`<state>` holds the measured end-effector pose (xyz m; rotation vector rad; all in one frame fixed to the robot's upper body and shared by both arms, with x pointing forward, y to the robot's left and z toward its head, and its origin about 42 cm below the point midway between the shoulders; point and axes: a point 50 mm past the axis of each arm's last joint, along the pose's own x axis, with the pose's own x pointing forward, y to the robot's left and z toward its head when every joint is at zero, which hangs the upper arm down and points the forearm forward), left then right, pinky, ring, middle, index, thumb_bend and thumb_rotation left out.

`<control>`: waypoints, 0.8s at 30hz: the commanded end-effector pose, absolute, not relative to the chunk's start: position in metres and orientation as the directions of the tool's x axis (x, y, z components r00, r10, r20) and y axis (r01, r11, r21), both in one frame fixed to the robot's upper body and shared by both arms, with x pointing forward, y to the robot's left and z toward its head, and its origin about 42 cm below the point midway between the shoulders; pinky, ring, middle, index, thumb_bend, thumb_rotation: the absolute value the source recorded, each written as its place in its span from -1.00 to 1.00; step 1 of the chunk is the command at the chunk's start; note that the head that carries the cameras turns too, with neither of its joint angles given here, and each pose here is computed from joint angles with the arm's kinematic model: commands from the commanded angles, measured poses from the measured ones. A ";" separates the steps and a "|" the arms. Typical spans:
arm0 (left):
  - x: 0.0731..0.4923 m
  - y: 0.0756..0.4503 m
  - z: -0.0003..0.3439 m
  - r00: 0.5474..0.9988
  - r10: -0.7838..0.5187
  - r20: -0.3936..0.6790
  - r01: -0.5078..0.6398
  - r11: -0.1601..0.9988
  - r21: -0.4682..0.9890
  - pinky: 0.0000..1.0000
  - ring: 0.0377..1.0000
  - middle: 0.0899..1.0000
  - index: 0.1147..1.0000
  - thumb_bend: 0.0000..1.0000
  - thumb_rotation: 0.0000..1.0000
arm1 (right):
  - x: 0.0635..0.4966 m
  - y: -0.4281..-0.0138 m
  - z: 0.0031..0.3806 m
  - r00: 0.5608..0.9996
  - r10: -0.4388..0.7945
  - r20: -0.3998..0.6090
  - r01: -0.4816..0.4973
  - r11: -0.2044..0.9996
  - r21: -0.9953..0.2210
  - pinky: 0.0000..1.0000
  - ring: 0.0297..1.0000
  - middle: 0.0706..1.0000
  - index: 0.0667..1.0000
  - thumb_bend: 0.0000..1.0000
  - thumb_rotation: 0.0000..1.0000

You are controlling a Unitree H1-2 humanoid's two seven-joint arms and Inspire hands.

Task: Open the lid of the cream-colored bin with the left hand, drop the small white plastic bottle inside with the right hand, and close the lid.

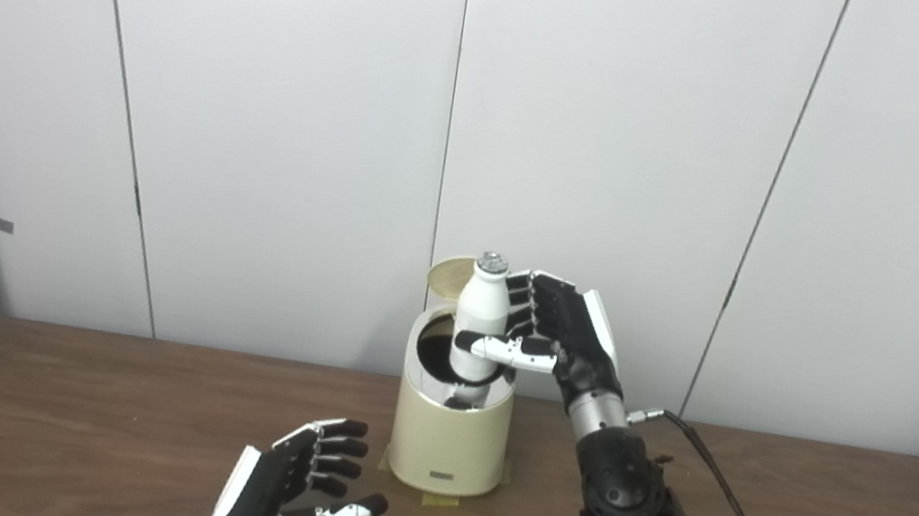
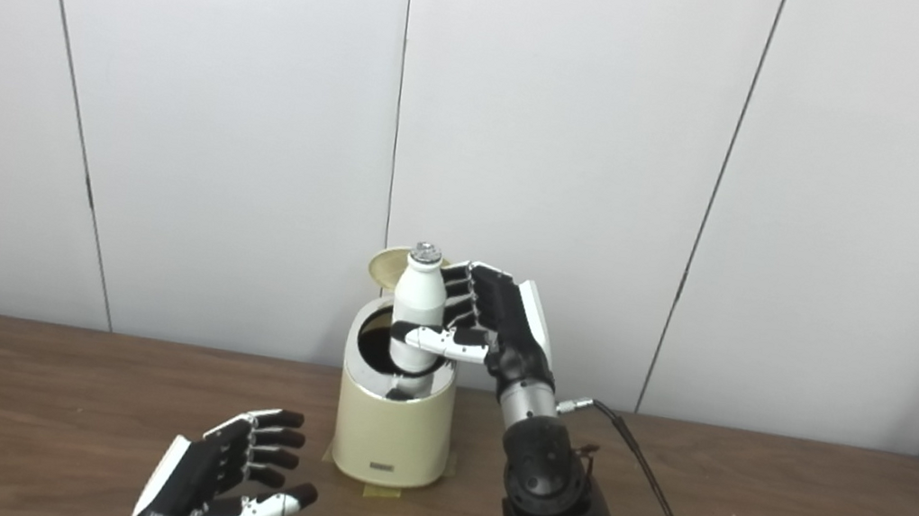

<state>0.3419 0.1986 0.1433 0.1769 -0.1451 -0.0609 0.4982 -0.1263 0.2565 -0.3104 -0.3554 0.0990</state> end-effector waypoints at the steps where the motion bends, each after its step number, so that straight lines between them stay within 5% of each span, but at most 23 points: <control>1: 0.347 0.195 0.163 0.973 -0.077 0.217 0.041 0.985 0.167 0.25 0.33 0.38 0.45 0.43 -0.88 | 0.505 -0.120 0.293 0.886 0.158 0.435 -0.014 0.948 -0.317 -0.34 -0.22 -0.09 -0.01 -0.01 -1.00; 7: 0.346 0.195 0.164 0.971 -0.082 0.223 0.042 0.983 0.180 0.25 0.33 0.38 0.45 0.41 -0.89 | 0.503 -0.124 0.286 0.885 0.227 0.405 -0.066 0.925 -0.374 -0.22 -0.15 -0.08 -0.08 0.00 -1.00; 8: 0.346 0.195 0.164 0.972 -0.082 0.222 0.041 0.982 0.182 0.24 0.32 0.37 0.45 0.42 -0.87 | 0.503 -0.124 0.285 0.886 0.246 0.393 -0.081 0.916 -0.392 -0.01 -0.13 -0.06 -0.09 0.02 -1.00; 9: 0.346 0.195 0.164 0.972 -0.081 0.222 0.040 0.982 0.183 0.25 0.32 0.37 0.45 0.42 -0.86 | 0.503 -0.125 0.284 0.886 0.262 0.383 -0.094 0.909 -0.405 0.20 0.11 0.17 -0.08 0.02 -0.87; 11: 0.346 0.195 0.164 0.972 -0.080 0.221 0.040 0.982 0.182 0.25 0.32 0.37 0.45 0.43 -0.86 | 0.503 -0.125 0.282 0.887 0.282 0.366 -0.118 0.904 -0.411 0.32 0.31 0.37 0.27 0.45 -0.97; 24: 0.345 0.194 0.164 0.973 -0.086 0.214 0.044 0.980 0.193 0.29 0.32 0.35 0.45 0.41 -0.87 | 0.499 -0.131 0.279 0.887 0.302 0.349 -0.129 0.888 -0.442 0.28 0.33 0.33 0.22 0.49 -1.00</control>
